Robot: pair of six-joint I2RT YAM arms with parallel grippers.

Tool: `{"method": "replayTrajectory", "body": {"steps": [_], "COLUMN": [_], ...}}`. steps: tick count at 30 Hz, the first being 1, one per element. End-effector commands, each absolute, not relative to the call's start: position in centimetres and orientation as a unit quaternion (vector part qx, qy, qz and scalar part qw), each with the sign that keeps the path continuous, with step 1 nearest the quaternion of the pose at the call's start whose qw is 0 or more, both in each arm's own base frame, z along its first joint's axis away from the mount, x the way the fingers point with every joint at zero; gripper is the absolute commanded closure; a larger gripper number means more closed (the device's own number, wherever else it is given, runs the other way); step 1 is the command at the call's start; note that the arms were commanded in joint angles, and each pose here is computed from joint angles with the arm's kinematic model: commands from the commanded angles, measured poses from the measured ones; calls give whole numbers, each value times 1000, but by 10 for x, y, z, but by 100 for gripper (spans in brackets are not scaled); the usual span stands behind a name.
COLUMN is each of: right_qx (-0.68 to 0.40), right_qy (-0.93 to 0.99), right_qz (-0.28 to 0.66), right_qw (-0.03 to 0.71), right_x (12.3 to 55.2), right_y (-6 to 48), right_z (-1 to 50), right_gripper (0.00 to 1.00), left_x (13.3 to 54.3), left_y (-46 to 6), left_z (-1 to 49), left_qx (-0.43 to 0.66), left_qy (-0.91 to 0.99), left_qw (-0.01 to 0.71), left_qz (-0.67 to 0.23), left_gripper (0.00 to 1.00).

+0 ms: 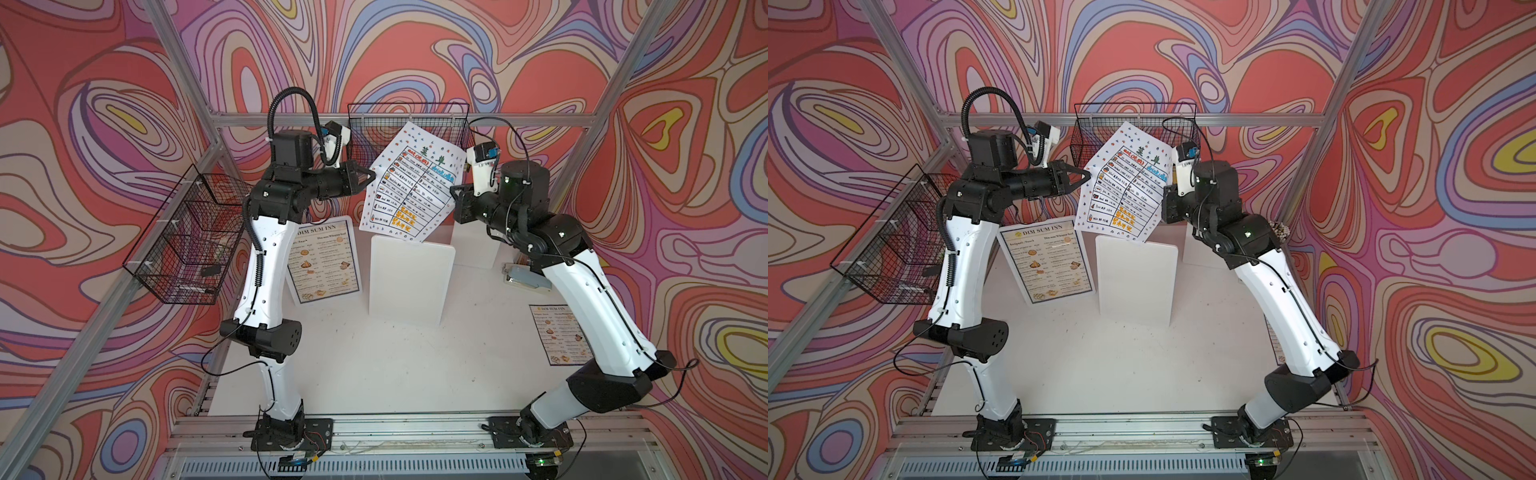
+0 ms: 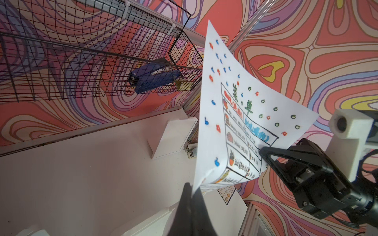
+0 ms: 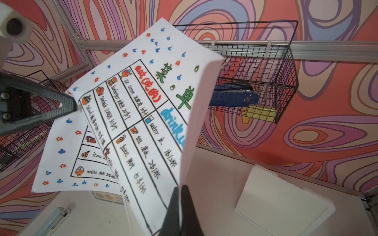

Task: Insert the menus into the narrow rack
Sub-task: Insert the menu into the narrow rack.

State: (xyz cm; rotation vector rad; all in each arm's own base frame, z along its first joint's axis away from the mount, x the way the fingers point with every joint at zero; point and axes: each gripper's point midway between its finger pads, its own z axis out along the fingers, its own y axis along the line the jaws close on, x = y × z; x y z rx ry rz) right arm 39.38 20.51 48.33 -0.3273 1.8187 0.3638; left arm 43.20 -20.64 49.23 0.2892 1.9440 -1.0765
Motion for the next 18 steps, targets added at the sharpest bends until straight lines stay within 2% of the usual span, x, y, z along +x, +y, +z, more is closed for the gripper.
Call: {"method": "replayTrajectory", "body": {"steps": [1, 11, 18], "right_qx": [-117, -110, -115], "right_qy": [788, 799, 790], "right_qz": [121, 101, 92], "right_qw": [592, 583, 595], "right_x": [384, 392, 389], "right_y": [180, 177, 173], "right_z": [490, 477, 480], "right_gripper": [100, 100, 100], "left_x": [442, 456, 450], "left_y": [-194, -202, -231], "left_z": [495, 483, 480], "left_qx": [96, 96, 153], "left_qy": [780, 781, 770], "left_qw": [453, 440, 447], "left_qz": [-420, -434, -428], "left_gripper": [100, 100, 100]}}
